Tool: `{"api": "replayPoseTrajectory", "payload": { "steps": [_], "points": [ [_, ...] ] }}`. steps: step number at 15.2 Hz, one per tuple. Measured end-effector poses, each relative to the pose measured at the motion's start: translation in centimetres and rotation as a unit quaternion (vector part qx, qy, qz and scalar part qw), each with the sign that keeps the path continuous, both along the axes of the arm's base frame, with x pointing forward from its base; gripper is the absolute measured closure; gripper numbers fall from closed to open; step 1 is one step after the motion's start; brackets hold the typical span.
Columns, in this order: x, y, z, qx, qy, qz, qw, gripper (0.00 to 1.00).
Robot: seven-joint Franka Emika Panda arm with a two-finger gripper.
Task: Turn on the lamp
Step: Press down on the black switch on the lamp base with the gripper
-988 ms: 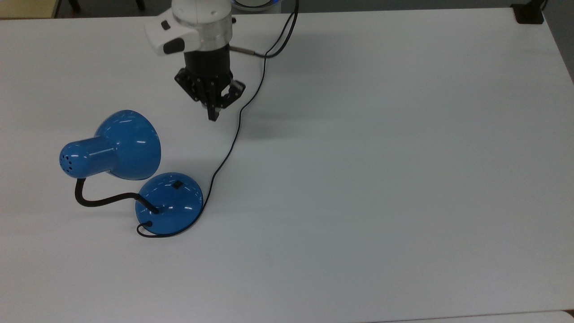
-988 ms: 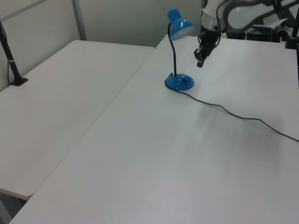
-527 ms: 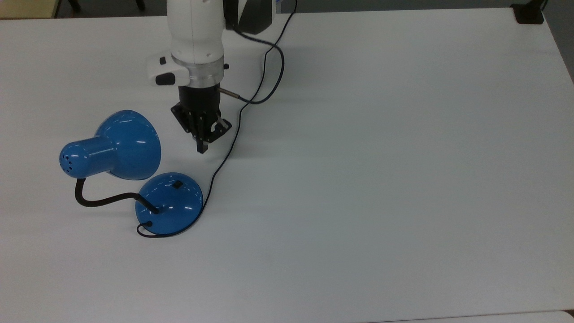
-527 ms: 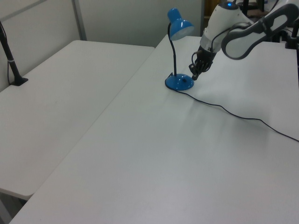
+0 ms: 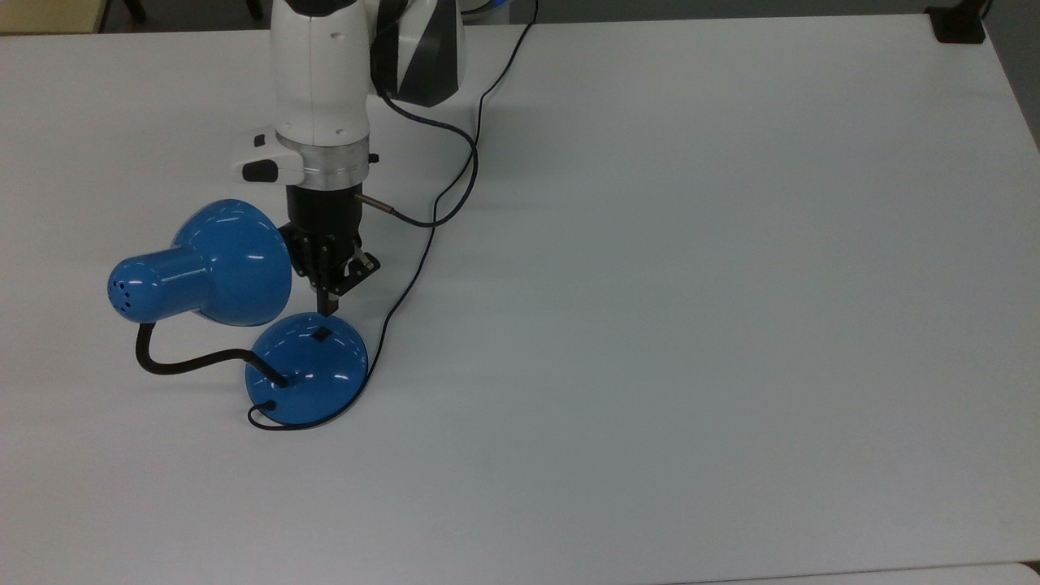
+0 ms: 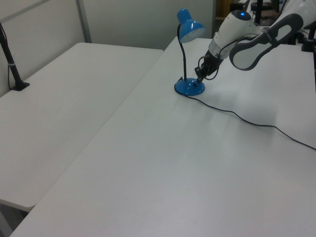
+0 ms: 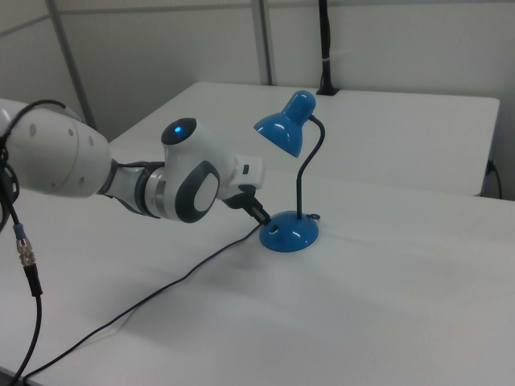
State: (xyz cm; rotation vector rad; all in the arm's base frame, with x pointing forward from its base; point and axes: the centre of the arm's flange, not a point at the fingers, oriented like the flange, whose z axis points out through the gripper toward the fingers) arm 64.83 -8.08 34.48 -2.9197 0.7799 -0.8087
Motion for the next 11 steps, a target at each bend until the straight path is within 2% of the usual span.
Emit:
{"api": "replayPoseTrajectory", "payload": {
  "steps": [5,11],
  "points": [
    [1.4,-0.6,-1.0,-0.009,-0.014,0.006,0.9998,0.99],
    [1.8,-0.5,-2.2,-0.014,-0.013,0.013,0.9997,0.99]
  ]
}}
